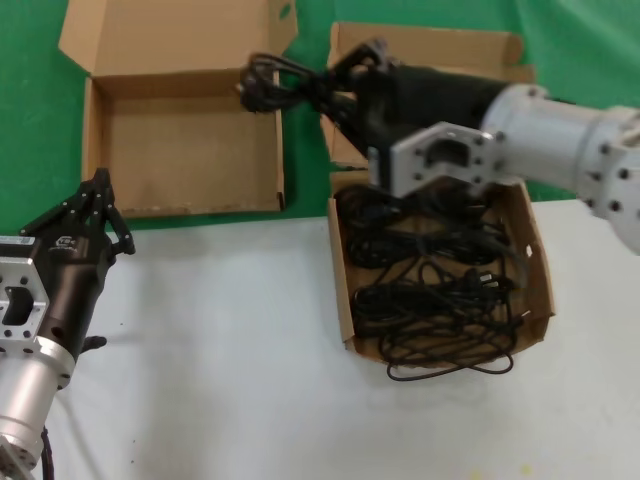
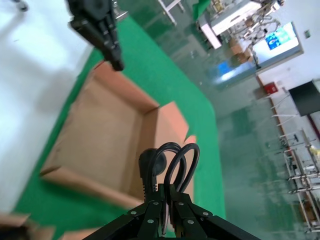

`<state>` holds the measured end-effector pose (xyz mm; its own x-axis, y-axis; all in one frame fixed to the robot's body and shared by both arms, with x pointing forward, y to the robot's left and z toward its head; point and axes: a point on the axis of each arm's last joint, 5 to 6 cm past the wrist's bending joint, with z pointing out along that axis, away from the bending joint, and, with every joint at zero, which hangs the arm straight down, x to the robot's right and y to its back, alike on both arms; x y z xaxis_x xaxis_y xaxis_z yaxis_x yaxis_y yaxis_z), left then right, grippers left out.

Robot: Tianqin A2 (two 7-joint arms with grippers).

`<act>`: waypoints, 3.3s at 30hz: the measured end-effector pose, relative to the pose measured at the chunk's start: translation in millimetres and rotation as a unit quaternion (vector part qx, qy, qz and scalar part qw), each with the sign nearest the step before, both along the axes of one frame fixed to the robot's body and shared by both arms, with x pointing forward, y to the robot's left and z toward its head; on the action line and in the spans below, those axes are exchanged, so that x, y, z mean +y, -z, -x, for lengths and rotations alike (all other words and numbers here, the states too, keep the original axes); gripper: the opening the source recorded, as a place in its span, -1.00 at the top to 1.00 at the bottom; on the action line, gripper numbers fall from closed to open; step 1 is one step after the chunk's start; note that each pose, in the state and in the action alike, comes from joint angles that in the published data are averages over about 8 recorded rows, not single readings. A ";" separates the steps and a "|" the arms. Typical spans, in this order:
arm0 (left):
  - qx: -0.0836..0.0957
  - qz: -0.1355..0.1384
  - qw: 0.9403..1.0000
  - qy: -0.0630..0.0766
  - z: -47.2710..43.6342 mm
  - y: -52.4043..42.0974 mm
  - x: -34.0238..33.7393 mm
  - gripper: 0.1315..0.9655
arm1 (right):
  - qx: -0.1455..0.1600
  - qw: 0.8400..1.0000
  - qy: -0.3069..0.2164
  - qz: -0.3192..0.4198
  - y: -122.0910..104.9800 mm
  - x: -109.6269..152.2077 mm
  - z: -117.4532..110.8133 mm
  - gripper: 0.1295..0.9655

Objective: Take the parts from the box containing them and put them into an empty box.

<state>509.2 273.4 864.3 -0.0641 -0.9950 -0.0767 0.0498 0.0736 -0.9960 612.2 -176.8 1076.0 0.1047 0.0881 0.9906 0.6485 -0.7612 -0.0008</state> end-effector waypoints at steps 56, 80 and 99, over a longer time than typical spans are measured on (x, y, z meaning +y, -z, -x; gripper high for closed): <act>0.000 0.000 1.000 0.000 0.0 0.0 0.0 0.97 | -0.004 0.960 0.041 -0.276 40.7 15.0 -15.5 -0.18; 0.002 0.000 1.000 -0.002 1.0 1.4 1.0 0.79 | 0.064 0.926 0.079 -0.363 91.9 -12.2 5.8 -0.93; 0.005 0.001 1.000 -0.006 2.7 3.7 2.8 -0.02 | 0.118 0.868 0.129 -0.465 133.2 -38.0 27.8 -1.00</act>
<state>506.5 276.2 860.6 -0.0526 -0.9959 -0.0742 0.0387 0.0722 -0.9966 584.4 -214.8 942.9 0.2113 -0.7949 0.5688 0.3553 -0.4797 -0.8023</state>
